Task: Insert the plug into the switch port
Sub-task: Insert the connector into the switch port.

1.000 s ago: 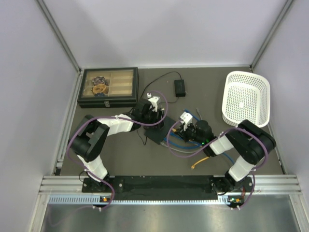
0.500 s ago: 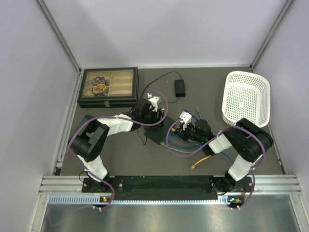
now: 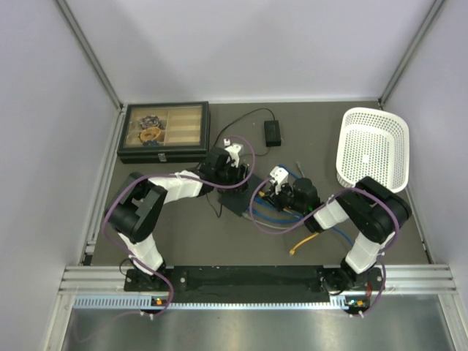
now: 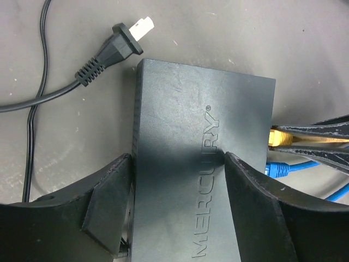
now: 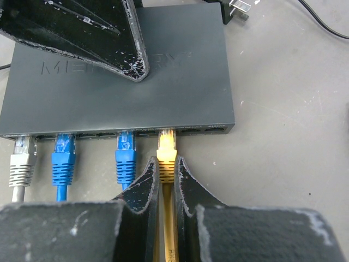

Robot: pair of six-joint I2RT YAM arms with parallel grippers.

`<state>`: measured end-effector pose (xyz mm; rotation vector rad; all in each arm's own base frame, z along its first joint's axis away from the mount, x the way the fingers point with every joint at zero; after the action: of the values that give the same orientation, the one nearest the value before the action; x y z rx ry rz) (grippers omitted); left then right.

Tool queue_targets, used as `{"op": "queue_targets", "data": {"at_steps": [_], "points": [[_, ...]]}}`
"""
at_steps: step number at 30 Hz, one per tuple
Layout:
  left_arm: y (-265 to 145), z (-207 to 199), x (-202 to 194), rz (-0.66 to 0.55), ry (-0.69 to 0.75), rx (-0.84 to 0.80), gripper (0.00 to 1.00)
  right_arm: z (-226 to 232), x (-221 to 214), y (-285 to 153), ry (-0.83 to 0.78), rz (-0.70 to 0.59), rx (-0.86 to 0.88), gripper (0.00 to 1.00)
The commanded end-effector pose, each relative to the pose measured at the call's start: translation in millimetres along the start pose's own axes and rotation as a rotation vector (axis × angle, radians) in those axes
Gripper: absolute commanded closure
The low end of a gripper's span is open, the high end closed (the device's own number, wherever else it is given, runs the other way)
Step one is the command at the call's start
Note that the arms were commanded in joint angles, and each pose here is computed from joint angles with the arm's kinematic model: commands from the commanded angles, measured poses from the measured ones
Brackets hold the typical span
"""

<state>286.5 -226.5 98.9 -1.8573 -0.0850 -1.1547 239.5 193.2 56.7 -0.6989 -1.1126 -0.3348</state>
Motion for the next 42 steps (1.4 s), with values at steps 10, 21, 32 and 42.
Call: {"op": "queue_targets", "data": {"at_steps": [10, 21, 32, 42], "points": [[15, -58, -10, 0.064, 0.037, -0.285, 0.32, 23, 76, 23, -0.098, -0.262, 0.114, 1.0], [14, -56, -6, 0.059, 0.041, -0.177, 0.29, 25, 74, 24, -0.071, -0.241, 0.111, 1.0], [4, -9, 35, -0.051, 0.038, 0.139, 0.23, 16, 38, 5, -0.02, -0.161, 0.003, 0.75], [-28, 19, 87, -0.206, 0.012, 0.296, 0.18, 13, 46, -22, -0.008, -0.175, -0.046, 0.57]]}}
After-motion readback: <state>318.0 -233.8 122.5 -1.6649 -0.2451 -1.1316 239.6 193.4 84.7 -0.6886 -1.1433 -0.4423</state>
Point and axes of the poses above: each gripper's point midway between its finger pads, its own y axis out along the fingers, its own z axis along the line the jaws close on, x = y × z, the point moved 9 cm from there along -y, back along the fingers, and after that the axes turned 15 degrees about y, right-handed, at the moved point
